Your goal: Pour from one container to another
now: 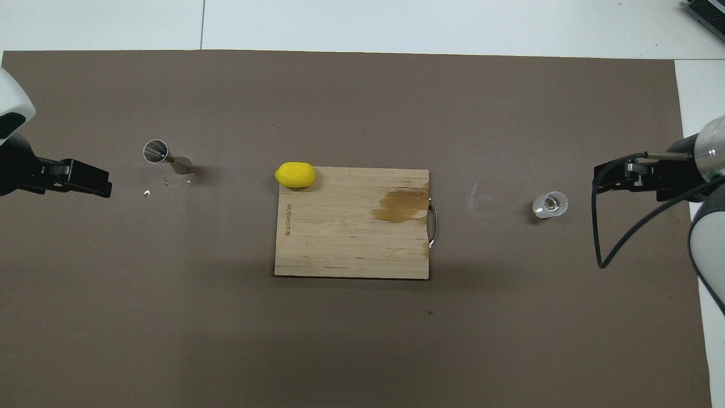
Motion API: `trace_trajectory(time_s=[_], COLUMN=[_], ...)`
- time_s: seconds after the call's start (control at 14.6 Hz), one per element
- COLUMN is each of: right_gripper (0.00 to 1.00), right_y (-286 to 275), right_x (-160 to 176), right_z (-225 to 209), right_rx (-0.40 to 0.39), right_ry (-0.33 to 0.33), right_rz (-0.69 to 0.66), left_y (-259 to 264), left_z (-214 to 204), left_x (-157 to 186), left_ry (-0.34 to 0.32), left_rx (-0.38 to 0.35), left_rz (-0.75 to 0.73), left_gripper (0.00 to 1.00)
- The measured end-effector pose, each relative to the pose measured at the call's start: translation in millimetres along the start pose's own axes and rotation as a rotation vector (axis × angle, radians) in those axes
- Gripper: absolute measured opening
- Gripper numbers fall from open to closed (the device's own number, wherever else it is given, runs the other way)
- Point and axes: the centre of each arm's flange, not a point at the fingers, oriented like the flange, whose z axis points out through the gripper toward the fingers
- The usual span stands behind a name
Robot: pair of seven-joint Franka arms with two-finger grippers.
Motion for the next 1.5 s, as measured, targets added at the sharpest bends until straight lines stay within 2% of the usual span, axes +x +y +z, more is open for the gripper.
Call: trace_trajectory(time_s=[0.75,1.03,1.3,1.5], right_gripper=[1.0,1.0,1.0,1.0], right_y=[0.0,0.0,0.0,0.0], right_x=[0.0,0.0,0.0,0.0], right_z=[0.0,0.0,0.0,0.0], right_rx=[0.0,0.0,0.0,0.0], right_ry=[0.0,0.0,0.0,0.0], right_rz=[0.0,0.0,0.0,0.0], left_y=[0.2,2.0,-8.6,-40.6], left_z=[1.1,21.8,61.7,103.4], left_x=[3.3,7.4,6.5,3.8], left_ry=[0.023,0.026,-0.051,-0.127], left_rx=[0.001,-0.009,-0.106,-0.227], left_rz=[0.001,-0.002,-0.082,-0.308], left_gripper=[1.0,1.0,1.0,1.0])
